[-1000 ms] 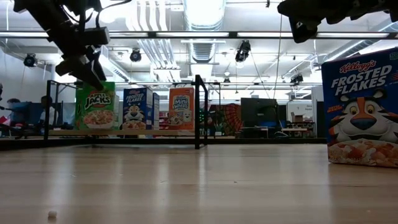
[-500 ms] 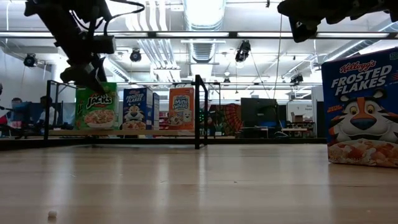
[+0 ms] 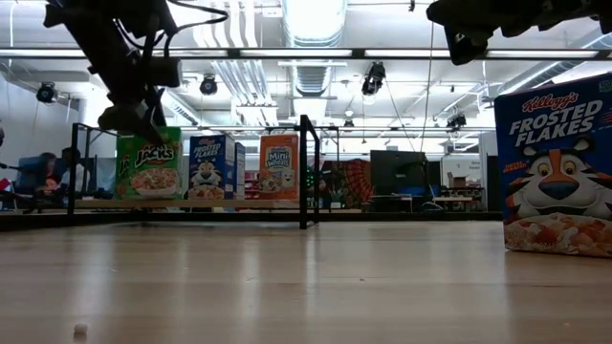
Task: Stack cereal on shelf
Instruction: Put the green cereal box on the shelf aligned with the green cereal boxes
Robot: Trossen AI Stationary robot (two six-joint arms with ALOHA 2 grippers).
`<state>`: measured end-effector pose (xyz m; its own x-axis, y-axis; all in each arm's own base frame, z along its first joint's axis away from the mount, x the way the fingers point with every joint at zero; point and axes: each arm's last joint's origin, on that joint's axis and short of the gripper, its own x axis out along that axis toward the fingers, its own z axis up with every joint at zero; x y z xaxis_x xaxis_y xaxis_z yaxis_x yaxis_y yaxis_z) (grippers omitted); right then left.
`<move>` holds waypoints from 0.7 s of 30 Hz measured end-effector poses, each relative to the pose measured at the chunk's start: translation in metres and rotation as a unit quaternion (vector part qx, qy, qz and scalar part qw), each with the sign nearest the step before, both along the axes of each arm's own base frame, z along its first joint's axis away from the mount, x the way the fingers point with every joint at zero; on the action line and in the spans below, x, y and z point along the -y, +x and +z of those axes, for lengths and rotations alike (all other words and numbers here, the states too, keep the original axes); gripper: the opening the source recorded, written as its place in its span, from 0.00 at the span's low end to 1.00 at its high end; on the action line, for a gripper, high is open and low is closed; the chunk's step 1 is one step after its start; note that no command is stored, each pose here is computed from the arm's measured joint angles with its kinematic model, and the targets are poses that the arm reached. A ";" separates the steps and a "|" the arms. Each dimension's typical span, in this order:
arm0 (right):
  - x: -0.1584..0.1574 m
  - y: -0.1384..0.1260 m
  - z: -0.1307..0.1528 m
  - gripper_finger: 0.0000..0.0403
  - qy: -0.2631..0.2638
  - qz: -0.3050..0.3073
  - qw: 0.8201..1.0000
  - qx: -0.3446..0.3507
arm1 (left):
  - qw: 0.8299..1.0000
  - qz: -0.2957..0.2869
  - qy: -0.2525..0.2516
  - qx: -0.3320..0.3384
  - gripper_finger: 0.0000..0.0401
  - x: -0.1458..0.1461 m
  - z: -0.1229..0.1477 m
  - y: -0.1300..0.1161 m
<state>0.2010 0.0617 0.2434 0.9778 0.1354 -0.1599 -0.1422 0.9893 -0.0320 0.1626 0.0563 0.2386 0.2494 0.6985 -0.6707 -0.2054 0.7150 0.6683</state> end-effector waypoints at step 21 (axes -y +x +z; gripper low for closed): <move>0.000 0.000 0.000 0.02 0.002 -0.001 1.000 0.000 | 1.000 0.000 -0.003 0.002 0.45 0.007 -0.006 0.008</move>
<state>0.2011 0.0617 0.2435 0.9782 0.1339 -0.1588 -0.1401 0.9897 -0.0284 0.1706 0.0494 0.2324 0.2518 0.6953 -0.6732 -0.2087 0.7183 0.6637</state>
